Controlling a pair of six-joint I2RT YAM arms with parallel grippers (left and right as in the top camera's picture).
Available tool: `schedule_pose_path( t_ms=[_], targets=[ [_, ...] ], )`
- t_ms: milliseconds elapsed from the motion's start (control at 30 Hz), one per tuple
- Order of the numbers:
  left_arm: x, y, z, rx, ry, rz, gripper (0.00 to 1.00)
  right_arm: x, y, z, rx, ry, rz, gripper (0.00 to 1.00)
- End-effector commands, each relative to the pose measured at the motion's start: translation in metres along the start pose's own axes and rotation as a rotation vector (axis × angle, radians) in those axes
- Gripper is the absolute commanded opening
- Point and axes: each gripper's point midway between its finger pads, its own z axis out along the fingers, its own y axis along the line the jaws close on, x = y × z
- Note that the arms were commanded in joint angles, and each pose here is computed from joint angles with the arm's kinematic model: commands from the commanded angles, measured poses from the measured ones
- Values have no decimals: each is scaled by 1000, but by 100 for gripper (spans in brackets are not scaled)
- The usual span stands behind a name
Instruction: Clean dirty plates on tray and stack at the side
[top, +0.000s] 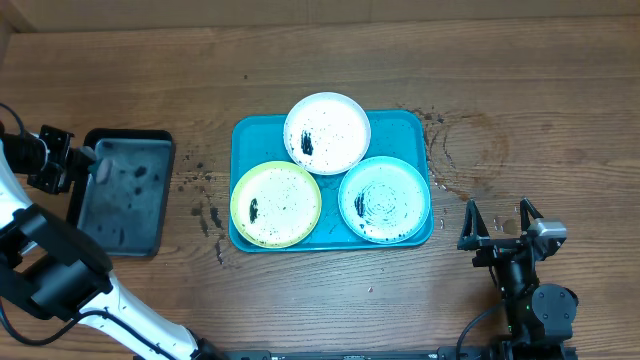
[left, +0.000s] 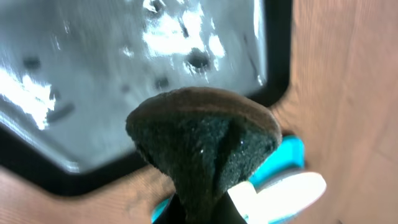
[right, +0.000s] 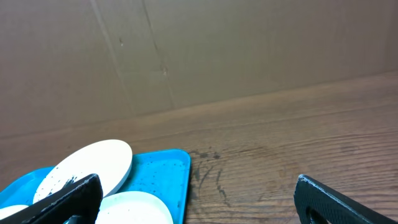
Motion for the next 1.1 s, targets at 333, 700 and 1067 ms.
schedule_pose_path(
  t_ms=[333, 700, 1067],
  targets=[
    [18, -2, -51, -33, -44, 100, 4, 1, 0, 0, 0, -5, -7, 100],
    [163, -91, -90, 1, -112, 572, 4, 1, 0, 0, 0, -5, -7, 100],
    [300, -63, 93, -334, 156, 1064, 4, 1, 0, 0, 0, -5, -8, 100]
  ],
)
